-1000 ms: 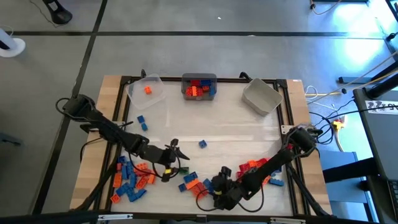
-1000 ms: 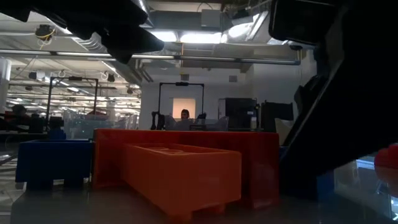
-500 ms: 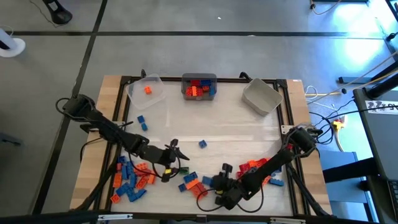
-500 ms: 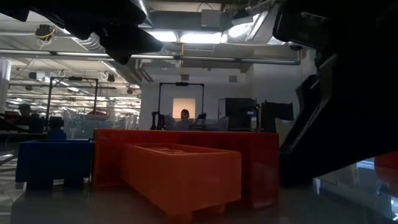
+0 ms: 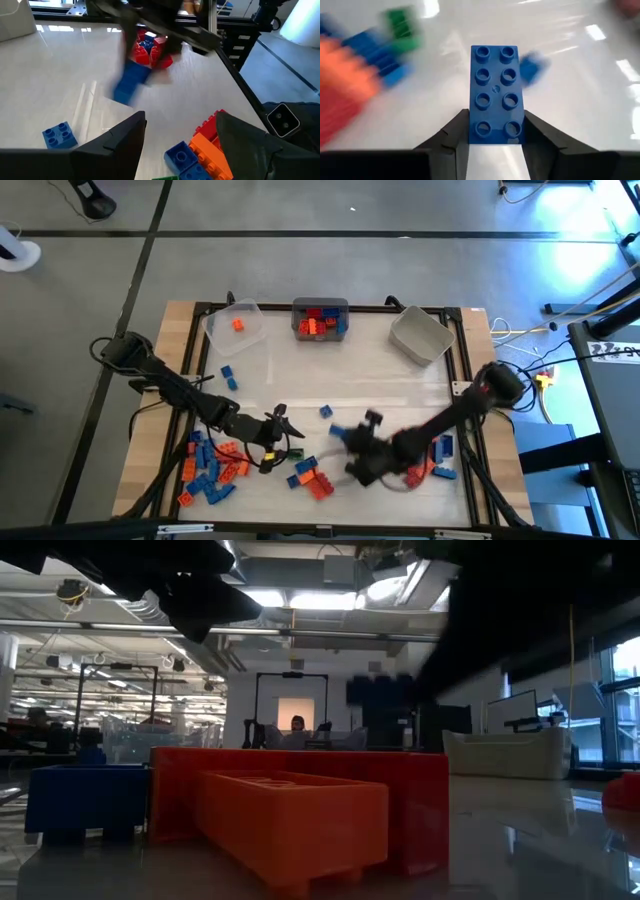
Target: Sort blocks by size
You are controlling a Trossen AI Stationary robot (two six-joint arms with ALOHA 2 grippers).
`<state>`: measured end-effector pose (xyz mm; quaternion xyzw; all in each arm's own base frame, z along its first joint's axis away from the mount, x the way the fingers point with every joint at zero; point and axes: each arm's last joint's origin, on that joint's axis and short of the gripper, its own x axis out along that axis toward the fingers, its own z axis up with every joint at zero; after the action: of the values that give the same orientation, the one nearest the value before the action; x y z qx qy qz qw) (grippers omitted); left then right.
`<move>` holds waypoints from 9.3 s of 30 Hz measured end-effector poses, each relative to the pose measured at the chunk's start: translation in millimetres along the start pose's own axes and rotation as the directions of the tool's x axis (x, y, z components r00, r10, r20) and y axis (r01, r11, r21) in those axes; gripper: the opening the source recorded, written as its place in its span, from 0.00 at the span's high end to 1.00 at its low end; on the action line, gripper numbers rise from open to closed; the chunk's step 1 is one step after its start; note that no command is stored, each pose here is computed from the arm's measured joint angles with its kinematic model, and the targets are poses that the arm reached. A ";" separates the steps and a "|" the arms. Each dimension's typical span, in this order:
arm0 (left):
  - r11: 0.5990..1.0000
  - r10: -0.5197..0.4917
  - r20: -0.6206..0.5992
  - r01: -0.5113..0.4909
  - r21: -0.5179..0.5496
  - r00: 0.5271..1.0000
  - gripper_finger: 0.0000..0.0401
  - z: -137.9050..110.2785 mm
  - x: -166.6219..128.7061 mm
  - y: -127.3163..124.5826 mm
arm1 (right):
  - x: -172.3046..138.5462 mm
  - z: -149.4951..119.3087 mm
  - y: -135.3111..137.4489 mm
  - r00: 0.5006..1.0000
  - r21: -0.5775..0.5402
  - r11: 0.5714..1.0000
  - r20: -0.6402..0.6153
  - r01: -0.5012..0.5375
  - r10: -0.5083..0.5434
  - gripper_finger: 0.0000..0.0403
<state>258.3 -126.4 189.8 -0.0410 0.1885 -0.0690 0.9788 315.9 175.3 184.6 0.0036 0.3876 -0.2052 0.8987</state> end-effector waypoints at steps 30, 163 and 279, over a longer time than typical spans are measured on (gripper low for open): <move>0.999 -0.003 0.015 0.002 0.032 1.000 0.43 1.6 0.1 0.0 | 126.1 111.1 -314.2 0.972 0.322 0.937 0.137 0.137 -0.189 0.64; 0.716 0.000 -0.760 -0.531 -0.453 0.649 0.43 -50.0 -40.0 -73.6 | 15.8 -25.2 40.8 0.817 -0.109 0.861 0.275 -0.497 0.506 0.26; 0.636 0.743 -0.176 -0.763 -0.118 0.646 0.40 48.9 -23.8 303.2 | 23.1 -33.7 30.4 0.924 -0.134 0.961 0.271 -0.242 0.270 0.26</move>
<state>291.0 179.2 211.5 -0.0437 0.2476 0.3606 0.8982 318.0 200.2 140.3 -0.0198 0.2592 -0.0649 0.9634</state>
